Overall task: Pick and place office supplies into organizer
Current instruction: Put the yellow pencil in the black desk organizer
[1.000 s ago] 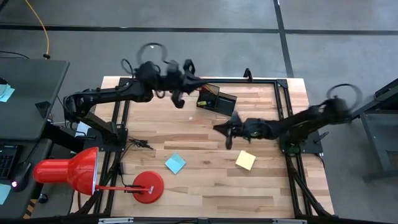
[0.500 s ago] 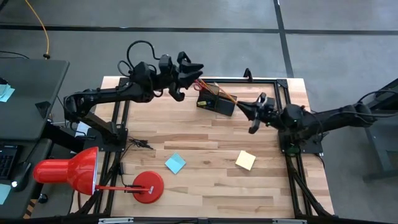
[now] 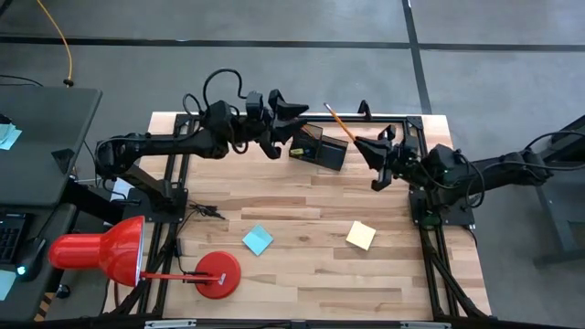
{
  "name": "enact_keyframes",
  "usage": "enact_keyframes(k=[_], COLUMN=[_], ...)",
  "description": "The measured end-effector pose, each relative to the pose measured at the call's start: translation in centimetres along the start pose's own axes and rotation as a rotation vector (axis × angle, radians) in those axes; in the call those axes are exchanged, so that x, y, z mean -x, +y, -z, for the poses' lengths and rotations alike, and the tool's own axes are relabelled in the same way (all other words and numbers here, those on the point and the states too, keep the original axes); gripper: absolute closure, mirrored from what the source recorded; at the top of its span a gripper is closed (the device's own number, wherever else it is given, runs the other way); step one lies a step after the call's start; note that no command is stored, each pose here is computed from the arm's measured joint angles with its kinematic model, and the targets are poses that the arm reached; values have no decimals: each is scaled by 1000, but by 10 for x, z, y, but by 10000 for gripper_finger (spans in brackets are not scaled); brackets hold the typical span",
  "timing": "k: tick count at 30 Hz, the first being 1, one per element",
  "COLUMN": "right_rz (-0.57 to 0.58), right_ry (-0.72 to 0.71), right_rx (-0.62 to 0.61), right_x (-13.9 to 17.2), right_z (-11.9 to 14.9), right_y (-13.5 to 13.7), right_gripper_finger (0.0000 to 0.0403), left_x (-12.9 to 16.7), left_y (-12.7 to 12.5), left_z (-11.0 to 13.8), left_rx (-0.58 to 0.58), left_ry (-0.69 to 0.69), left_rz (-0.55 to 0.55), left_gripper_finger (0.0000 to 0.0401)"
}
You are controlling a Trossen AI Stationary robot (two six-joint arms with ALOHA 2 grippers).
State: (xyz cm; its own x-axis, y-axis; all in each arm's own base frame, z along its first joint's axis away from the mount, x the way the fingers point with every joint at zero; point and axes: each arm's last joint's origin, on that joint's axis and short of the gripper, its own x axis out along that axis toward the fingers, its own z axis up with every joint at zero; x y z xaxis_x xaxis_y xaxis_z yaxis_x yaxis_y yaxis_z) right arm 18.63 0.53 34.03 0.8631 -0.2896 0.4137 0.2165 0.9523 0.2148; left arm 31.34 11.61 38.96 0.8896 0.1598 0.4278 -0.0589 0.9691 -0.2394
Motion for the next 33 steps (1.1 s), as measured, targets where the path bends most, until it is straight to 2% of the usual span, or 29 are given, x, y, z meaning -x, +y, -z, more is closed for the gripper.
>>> enact_keyframes(k=[5,10,16,20,25,27,30,33], right_rz=[2,-15,-39,-29,-9,-8,-21,-50], right_ry=[42,104,114,105,109,111,122,136], right_rx=[74,95,121,127,143,129,116,76], right_x=[-23,-47,-69,-74,-74,-74,-73,-72], right_z=[-3,4,8,6,7,7,8,8], right_y=[8,11,15,16,16,16,16,19], right_gripper_finger=[403,403,403,403,403,403,400,383], left_x=[-2,-2,-3,-3,-2,-2,-2,-2], left_y=[-4,-7,-12,-12,-12,-12,-11,-8], left_z=[4,6,8,7,8,8,8,6], left_rx=[15,36,64,83,83,83,75,52], left_ry=[8,18,36,36,49,49,49,40], left_rz=[4,23,70,70,92,89,81,62], left_gripper_finger=[215,222,235,278,376,387,379,391])
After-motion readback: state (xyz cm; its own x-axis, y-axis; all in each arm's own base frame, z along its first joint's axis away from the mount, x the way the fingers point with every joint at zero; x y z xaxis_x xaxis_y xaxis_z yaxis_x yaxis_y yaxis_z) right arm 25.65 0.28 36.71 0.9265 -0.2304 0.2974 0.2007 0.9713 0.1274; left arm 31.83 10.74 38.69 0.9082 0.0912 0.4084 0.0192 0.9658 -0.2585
